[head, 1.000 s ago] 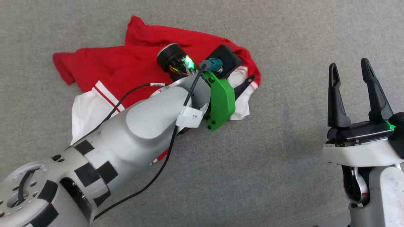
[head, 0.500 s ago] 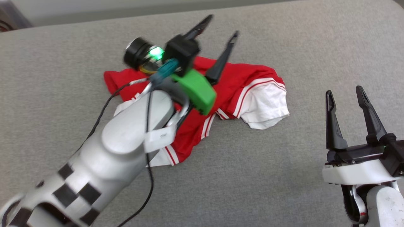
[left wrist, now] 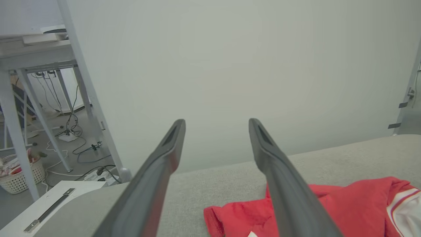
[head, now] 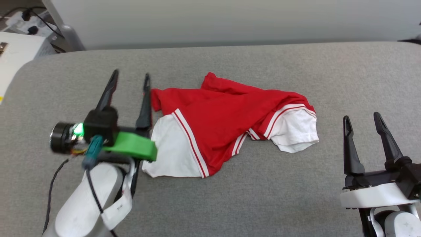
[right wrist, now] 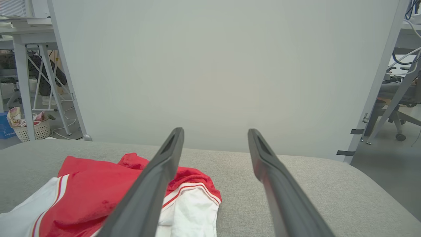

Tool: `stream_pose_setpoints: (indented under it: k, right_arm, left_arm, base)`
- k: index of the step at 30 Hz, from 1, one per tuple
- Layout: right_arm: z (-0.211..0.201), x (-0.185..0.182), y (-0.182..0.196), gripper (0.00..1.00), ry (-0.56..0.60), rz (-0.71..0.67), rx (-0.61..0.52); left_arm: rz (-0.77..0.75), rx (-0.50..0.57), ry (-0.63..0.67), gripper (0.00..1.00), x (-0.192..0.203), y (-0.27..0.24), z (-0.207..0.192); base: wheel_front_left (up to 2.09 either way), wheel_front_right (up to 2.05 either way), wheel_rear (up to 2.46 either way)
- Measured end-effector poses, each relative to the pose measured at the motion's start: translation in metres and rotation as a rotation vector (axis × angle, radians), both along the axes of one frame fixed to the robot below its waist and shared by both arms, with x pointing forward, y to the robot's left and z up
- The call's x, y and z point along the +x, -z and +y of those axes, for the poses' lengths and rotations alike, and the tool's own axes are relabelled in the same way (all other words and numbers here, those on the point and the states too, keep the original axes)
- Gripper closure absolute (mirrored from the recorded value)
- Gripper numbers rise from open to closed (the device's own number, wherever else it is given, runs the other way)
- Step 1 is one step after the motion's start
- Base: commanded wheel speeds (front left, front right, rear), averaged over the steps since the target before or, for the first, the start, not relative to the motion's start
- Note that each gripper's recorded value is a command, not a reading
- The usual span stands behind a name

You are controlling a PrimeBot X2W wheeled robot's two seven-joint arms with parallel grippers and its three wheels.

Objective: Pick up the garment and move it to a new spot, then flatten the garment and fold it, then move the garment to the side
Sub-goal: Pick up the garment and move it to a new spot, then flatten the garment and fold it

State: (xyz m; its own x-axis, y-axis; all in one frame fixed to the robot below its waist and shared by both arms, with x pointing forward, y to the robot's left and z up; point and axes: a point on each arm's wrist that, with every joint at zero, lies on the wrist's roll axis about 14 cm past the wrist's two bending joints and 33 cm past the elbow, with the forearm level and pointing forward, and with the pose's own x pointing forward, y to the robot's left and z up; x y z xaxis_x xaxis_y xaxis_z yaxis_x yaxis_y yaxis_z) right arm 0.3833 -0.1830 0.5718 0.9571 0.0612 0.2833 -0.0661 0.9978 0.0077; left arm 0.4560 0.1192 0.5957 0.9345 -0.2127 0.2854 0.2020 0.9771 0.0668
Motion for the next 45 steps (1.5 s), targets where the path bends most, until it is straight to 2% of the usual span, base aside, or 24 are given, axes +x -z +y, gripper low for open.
stream_pose_setpoints:
  k: [6, 13, 25, 32, 45]
  right_arm:
    - [0.009, -0.006, 0.000, 0.00, -0.027, 0.001, 0.006]
    - [0.012, -0.016, 0.002, 0.00, -0.035, 0.011, 0.012]
    - [0.017, -0.036, 0.020, 0.00, -0.055, 0.067, 0.055]
    - [0.017, -0.045, 0.036, 0.00, -0.054, 0.115, 0.070]
    - [0.017, -0.047, 0.038, 0.00, -0.057, 0.123, 0.076]
  left_arm:
    - [0.037, 0.011, -0.140, 0.00, -0.034, 0.019, 0.046]
    - [0.067, -0.020, -0.201, 0.00, -0.066, 0.033, 0.060]
    - [0.121, -0.041, -0.195, 0.00, -0.097, 0.055, 0.060]
    - [0.129, -0.064, -0.194, 0.00, -0.106, 0.058, 0.062]
    - [0.159, -0.059, -0.207, 0.00, -0.113, 0.070, 0.069]
  base:
    - [0.00, 0.00, 0.00]
    - [0.00, 0.00, 0.00]
    - [0.00, 0.00, 0.00]
    - [0.00, 0.00, 0.00]
    - [0.00, 0.00, 0.00]
